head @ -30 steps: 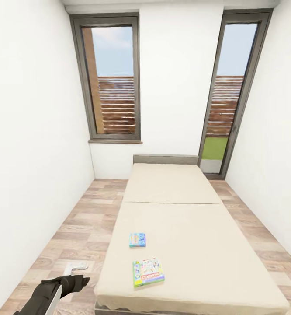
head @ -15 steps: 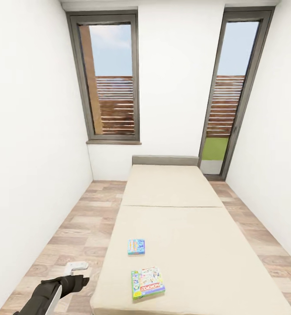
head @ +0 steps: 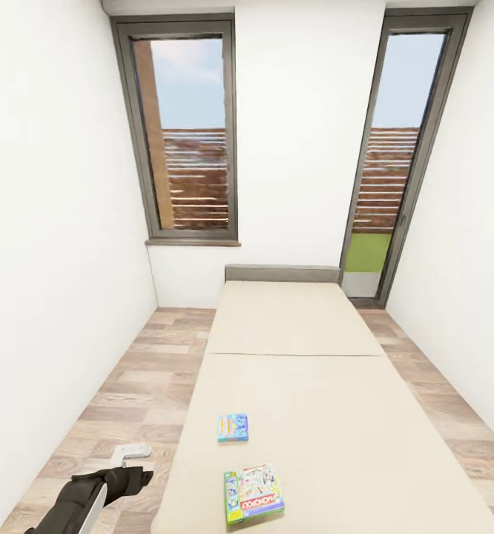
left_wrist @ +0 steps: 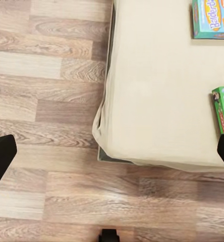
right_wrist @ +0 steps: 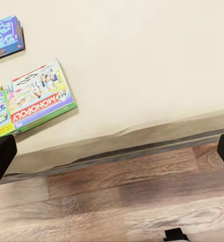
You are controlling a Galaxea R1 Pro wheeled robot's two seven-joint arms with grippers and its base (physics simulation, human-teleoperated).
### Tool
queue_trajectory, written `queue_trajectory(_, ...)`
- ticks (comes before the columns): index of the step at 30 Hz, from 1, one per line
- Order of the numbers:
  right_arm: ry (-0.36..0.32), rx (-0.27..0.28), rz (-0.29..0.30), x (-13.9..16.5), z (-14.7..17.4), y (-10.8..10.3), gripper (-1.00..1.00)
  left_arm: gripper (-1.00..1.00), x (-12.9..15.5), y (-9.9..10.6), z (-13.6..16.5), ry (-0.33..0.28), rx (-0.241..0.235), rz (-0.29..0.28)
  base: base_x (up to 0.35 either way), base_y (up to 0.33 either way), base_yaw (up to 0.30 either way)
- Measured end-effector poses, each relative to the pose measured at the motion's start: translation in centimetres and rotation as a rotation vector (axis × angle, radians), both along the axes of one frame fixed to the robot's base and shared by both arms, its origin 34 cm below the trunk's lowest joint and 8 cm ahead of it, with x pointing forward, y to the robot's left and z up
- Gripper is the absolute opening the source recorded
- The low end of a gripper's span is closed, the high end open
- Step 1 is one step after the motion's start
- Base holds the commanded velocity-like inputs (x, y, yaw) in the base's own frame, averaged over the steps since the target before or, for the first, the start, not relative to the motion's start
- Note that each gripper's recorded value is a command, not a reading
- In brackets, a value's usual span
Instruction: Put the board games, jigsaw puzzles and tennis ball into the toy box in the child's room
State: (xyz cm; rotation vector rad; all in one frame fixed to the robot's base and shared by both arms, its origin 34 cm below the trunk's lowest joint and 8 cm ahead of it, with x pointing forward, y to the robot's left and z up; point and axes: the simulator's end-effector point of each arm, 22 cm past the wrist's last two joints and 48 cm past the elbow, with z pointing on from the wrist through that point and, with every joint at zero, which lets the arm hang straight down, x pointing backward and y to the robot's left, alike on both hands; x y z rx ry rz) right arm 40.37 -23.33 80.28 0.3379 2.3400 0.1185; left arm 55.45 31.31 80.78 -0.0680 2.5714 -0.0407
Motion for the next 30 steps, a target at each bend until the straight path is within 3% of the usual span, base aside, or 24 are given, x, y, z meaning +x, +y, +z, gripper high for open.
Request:
queue_trajectory(12,-0.033,-0.005,0.001,1.1,1.3,-0.4,1.0,1.0,0.0,-0.2,-0.1,0.002,-0.002,-0.002,0.005,0.001,0.0)
queue_trajectory(16,-0.095,0.009,-0.003,3.9,5.0,-0.3,1.0,1.0,-0.1,-0.3,-0.2,0.003,-0.004,-0.002,0.0,0.0,0.0)
queue_trajectory(20,-0.105,0.04,0.024,8.3,9.1,0.5,1.0,1.0,-0.1,-0.3,-0.2,0.004,-0.005,-0.001,0.0,0.0,0.0)
queue_trajectory(30,-0.138,0.046,0.035,15.6,14.6,0.9,1.0,1.0,-0.1,-0.1,-0.2,0.007,-0.005,0.003,0.0,0.0,0.0)
